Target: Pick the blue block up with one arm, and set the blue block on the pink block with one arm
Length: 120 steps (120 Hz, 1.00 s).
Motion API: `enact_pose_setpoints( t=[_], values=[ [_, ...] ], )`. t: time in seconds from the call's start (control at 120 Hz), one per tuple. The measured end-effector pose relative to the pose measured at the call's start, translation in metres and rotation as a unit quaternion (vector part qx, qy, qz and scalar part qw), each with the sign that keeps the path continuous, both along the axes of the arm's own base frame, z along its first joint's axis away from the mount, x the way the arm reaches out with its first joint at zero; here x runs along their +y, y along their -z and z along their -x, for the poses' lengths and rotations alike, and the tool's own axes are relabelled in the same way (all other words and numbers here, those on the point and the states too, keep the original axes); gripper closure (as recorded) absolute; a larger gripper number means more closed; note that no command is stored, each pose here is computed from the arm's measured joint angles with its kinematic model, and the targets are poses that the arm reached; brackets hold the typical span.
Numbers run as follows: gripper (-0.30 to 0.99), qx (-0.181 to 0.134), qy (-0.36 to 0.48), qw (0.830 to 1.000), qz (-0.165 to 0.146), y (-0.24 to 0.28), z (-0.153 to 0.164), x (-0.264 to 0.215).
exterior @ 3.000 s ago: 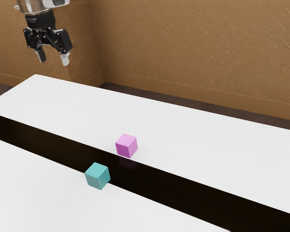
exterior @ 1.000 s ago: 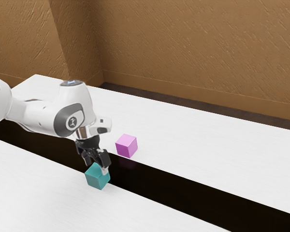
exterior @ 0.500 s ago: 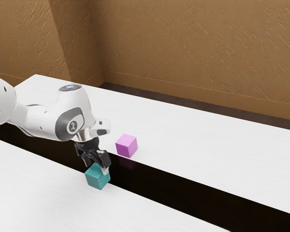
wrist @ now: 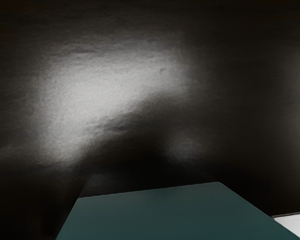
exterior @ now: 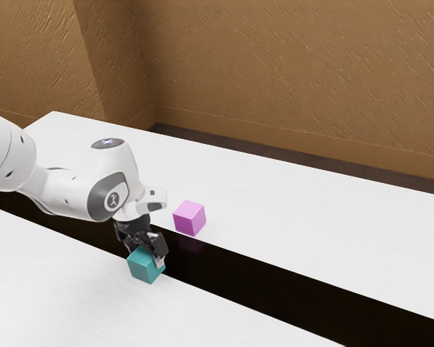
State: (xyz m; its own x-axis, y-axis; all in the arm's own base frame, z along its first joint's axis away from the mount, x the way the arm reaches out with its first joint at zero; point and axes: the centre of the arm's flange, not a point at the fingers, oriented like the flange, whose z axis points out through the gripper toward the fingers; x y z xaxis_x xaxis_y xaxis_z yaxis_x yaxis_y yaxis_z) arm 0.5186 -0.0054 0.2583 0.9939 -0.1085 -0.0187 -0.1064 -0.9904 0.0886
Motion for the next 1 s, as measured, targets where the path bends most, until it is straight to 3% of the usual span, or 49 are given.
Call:
enact_pose_setpoints(
  t=[0.133,0.317,0.617,0.783,1.0],
  values=[
    [0.02,-0.002,-0.001,1.0,0.0,0.0,0.0,0.0],
    [0.32,-0.003,-0.003,1.0,-0.002,0.0,-0.001,0.0],
    [0.39,-0.016,-0.019,1.0,-0.01,-0.018,-0.006,0.007],
    [0.4,-0.036,-0.027,0.999,-0.008,-0.05,-0.051,0.007],
    [0.4,-0.021,-0.05,0.999,-0.006,-0.07,-0.123,0.026]
  ],
)
